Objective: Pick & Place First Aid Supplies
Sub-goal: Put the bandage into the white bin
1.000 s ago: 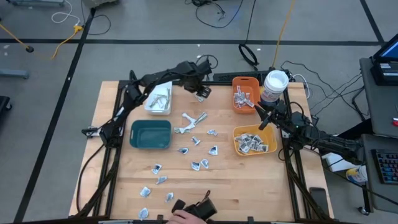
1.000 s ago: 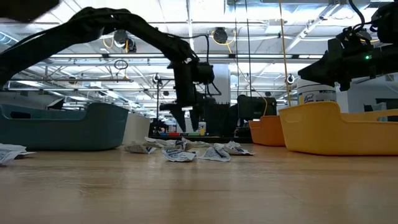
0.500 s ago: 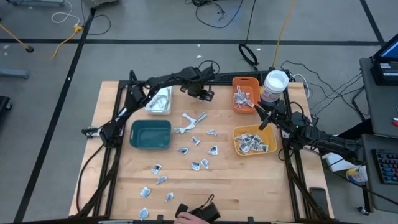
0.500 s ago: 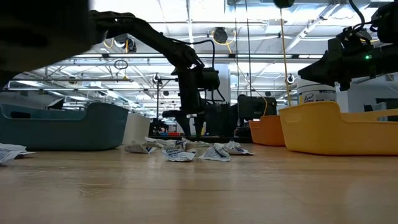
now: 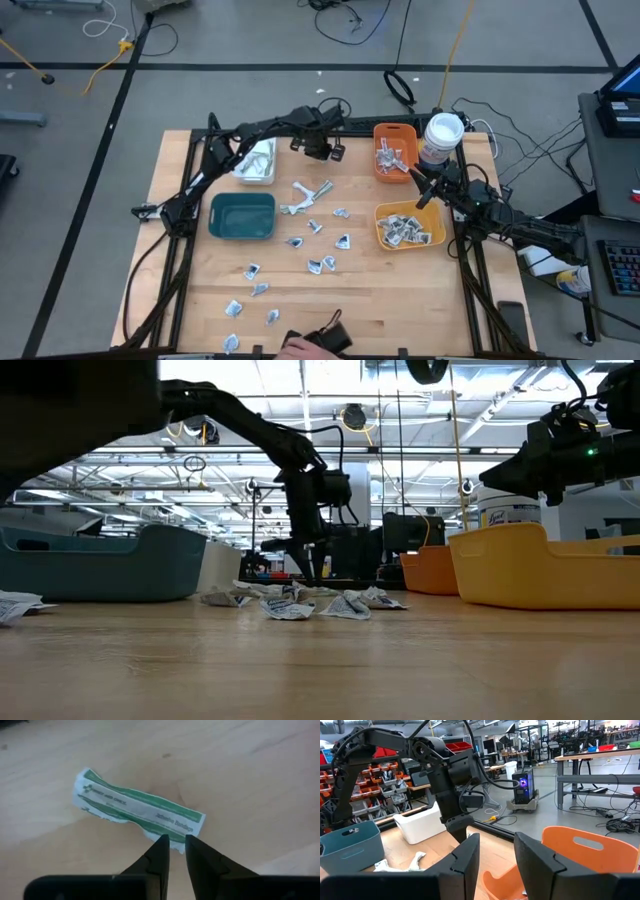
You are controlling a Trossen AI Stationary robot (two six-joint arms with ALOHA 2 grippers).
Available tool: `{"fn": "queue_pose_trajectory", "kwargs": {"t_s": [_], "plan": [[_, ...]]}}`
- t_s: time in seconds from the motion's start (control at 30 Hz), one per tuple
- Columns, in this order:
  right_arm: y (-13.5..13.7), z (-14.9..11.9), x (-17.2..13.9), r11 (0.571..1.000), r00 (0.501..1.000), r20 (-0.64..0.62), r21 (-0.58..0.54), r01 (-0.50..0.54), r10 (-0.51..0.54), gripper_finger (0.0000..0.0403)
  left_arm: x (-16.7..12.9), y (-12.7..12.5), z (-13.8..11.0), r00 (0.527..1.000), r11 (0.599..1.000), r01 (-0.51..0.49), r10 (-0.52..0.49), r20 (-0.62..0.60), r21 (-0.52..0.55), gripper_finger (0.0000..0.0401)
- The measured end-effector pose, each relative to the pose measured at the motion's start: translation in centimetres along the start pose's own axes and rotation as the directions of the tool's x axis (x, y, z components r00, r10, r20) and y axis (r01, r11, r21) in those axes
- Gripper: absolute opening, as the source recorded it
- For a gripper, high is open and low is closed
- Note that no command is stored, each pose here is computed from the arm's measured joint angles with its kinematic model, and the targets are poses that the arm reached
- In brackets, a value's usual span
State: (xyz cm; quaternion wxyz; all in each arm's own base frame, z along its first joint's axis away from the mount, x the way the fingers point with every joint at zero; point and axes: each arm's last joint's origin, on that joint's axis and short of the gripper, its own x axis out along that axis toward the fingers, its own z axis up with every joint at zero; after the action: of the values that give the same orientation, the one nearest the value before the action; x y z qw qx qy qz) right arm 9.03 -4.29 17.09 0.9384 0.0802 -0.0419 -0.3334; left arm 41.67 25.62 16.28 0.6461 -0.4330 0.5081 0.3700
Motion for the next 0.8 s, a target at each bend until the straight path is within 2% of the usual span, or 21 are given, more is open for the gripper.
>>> {"fn": "queue_pose_trajectory", "kwargs": {"t_s": [0.1, 0.17, 0.23, 0.3, 0.37, 0.4, 0.47, 0.53, 0.57, 0.63, 0.7, 0.8], "plan": [[0.0, 0.0, 0.0, 1.0, 1.0, 0.0, 0.0, 0.0, 0.0, 0.0116, -0.2, 0.1, 0.0, 0.999, 0.998, 0.039, -0.038, -0.032, 0.046, 0.0063], [0.0, 0.0, 0.0, 1.0, 1.0, 0.0, 0.0, 0.0, 0.0, 0.0118, -0.7, 0.3, 0.1, 0.999, 0.985, 0.044, -0.039, -0.035, 0.166, 0.0063], [0.0, 0.0, 0.0, 1.0, 1.0, 0.0, 0.0, 0.0, 0.0, 0.0119, -1.4, 0.5, 0.2, 0.999, 0.947, 0.042, -0.035, -0.027, 0.318, 0.0063], [0.0, 0.0, 0.0, 1.0, 1.0, 0.0, 0.0, 0.0, 0.0, 0.0118, -1.7, 0.6, 0.5, 0.999, 0.874, 0.04, -0.036, -0.018, 0.484, 0.0063], [0.0, 0.0, 0.0, 1.0, 1.0, 0.0, 0.0, 0.0, 0.0, 0.0117, -1.8, 0.7, 0.5, 1.0, 0.756, 0.026, -0.026, -0.01, 0.654, 0.0063], [0.0, 0.0, 0.0, 1.0, 1.0, 0.0, 0.0, 0.0, 0.0, 0.0116, -1.8, 0.7, 0.6, 1.0, 0.676, 0.014, -0.017, -0.004, 0.737, 0.0063], [0.0, 0.0, 0.0, 1.0, 1.0, 0.0, 0.0, 0.0, 0.0, 0.0115, -1.9, 0.6, 0.4, 1.0, 0.507, -0.007, 0.003, 0.007, 0.862, 0.0063], [0.0, 0.0, 0.0, 1.0, 1.0, 0.0, 0.0, 0.0, 0.0, 0.0115, -1.9, 0.6, 0.4, 1.0, 0.31, -0.007, 0.011, 0.004, 0.951, 0.0063], [0.0, 0.0, 0.0, 1.0, 1.0, 0.0, 0.0, 0.0, 0.0, 0.0115, -1.9, 0.6, 0.3, 1.0, 0.21, 0.002, 0.003, -0.003, 0.978, 0.0063], [0.0, 0.0, 0.0, 1.0, 1.0, 0.0, 0.0, 0.0, 0.0, 0.0116, -1.9, 0.6, 0.4, 1.0, 0.055, 0.009, -0.009, -0.009, 0.998, 0.0063], [0.0, 0.0, 0.0, 1.0, 1.0, 0.0, 0.0, 0.0, 0.0, 0.0117, -1.9, 0.7, 0.5, 1.0, -0.034, 0.007, -0.012, -0.007, 0.999, 0.0068], [0.0, 0.0, 0.0, 1.0, 1.0, 0.0, 0.0, 0.0, 0.0, 0.0116, -1.9, 0.9, 0.7, 1.0, -0.093, 0.008, -0.015, -0.01, 0.996, 0.0098]]}}
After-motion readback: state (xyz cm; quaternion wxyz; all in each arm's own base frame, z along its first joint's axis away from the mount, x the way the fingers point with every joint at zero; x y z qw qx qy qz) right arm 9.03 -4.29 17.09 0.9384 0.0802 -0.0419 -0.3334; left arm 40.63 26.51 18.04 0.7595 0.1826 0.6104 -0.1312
